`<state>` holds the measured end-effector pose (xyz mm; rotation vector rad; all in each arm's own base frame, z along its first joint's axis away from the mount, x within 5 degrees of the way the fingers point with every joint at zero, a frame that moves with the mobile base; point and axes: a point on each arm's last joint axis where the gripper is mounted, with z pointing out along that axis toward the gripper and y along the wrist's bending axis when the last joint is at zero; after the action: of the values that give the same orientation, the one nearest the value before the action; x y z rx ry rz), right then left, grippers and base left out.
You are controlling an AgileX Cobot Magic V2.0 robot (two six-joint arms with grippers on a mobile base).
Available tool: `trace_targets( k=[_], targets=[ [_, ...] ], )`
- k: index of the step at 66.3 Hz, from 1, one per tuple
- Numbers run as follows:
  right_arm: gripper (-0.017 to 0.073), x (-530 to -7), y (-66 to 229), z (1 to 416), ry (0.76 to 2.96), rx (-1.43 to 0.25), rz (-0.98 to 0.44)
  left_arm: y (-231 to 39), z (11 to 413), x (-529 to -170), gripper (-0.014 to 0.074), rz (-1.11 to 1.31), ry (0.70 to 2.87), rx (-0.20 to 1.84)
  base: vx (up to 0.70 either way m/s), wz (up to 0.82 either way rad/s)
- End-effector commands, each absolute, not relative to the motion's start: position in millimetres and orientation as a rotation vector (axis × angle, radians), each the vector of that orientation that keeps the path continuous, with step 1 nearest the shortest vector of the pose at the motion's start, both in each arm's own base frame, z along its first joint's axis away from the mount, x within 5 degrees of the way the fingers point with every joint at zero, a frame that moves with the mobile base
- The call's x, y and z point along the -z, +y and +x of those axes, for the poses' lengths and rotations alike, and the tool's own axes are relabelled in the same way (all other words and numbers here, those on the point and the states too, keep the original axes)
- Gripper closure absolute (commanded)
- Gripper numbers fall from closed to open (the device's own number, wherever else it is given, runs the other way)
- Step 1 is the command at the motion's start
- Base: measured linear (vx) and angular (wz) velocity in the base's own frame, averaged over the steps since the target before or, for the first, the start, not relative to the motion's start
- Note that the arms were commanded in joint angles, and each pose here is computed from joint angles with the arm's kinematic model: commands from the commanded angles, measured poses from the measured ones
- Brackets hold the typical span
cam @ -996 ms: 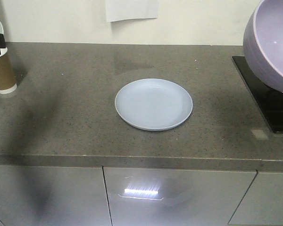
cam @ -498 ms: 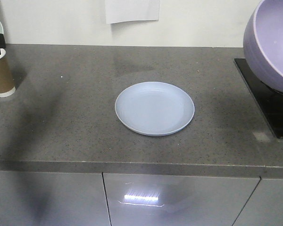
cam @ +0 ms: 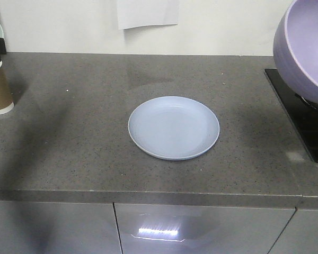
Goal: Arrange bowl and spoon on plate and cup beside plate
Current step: 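Drive the base closer until the plate is centered ahead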
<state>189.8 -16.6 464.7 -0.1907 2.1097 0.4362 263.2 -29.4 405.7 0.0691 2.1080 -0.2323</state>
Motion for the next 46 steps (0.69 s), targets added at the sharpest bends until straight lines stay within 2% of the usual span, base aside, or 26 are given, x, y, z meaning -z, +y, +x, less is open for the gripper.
trace_targets(
  k=[1, 46],
  targets=[
    [0.0564, -480.4, -12.8, 185.1, 2.011, -0.432, -0.190, -29.6, 257.6, -425.1, 0.0599, 0.053, 1.998, 0.246, 0.05, 0.00],
    [0.0564, -480.4, -12.8, 185.1, 2.011, -0.432, -0.190, -29.6, 257.6, -425.1, 0.0599, 0.053, 1.998, 0.246, 0.04, 0.00]
  ],
)
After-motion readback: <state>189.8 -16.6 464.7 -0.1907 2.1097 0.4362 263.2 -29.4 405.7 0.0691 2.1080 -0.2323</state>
